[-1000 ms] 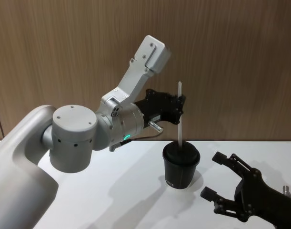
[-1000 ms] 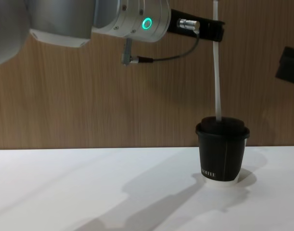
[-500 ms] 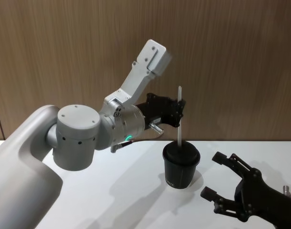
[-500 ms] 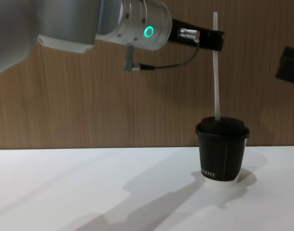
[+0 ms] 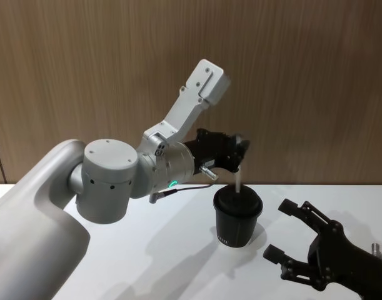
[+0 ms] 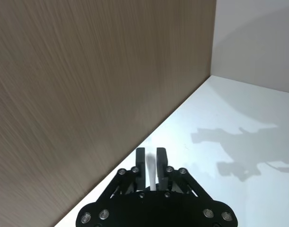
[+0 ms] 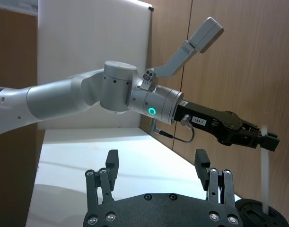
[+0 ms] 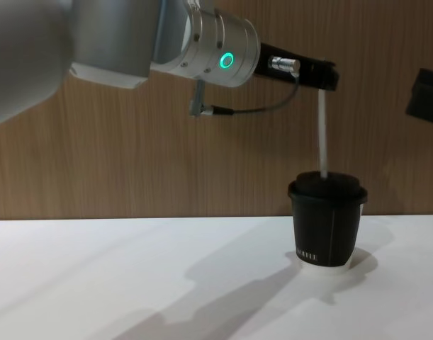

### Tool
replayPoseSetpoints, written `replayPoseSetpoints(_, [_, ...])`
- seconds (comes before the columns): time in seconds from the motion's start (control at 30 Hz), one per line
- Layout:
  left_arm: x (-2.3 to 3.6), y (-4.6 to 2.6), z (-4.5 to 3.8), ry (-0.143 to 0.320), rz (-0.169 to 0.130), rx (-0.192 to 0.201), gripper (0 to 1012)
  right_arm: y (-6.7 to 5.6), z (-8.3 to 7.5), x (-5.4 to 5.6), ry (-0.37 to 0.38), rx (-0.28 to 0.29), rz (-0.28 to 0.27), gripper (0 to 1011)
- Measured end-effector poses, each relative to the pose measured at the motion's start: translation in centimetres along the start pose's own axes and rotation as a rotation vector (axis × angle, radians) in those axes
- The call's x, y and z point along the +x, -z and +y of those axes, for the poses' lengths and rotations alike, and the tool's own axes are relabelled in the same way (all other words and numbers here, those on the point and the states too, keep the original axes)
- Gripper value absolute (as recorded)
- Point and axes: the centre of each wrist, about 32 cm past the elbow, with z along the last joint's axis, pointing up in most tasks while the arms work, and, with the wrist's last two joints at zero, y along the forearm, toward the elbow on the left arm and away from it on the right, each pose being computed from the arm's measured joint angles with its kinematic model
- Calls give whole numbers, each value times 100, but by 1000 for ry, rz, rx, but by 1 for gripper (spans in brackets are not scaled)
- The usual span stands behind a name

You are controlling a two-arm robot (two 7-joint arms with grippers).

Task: Pick up the straw with one hand, pass it to the other hand, and insert it into the cup.

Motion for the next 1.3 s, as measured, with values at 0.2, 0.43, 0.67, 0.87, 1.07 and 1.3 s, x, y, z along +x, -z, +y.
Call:
replayPoseSetpoints(0.2, [0, 11, -20, 4, 2, 5, 323, 0, 0, 0, 0, 0, 0, 1001])
replayPoseSetpoints(0.43, [1, 17, -34, 7, 3, 8, 526, 0, 0, 0, 0, 0, 0, 1001])
replayPoseSetpoints(0.67, [2, 20, -39, 8, 4, 10, 750, 0, 0, 0, 0, 0, 0, 1001])
replayPoseSetpoints(0.87, [11, 62, -3, 12, 11, 3, 933, -12, 7, 0, 10, 8, 1, 1001])
replayPoseSetpoints(1.07, [43, 179, 106, 22, 35, -21, 1003, -80, 60, 0, 49, 34, 2, 1001])
replayPoseSetpoints(1.3, [79, 353, 270, 31, 62, -61, 1003, -226, 189, 19, 119, 78, -5, 1001])
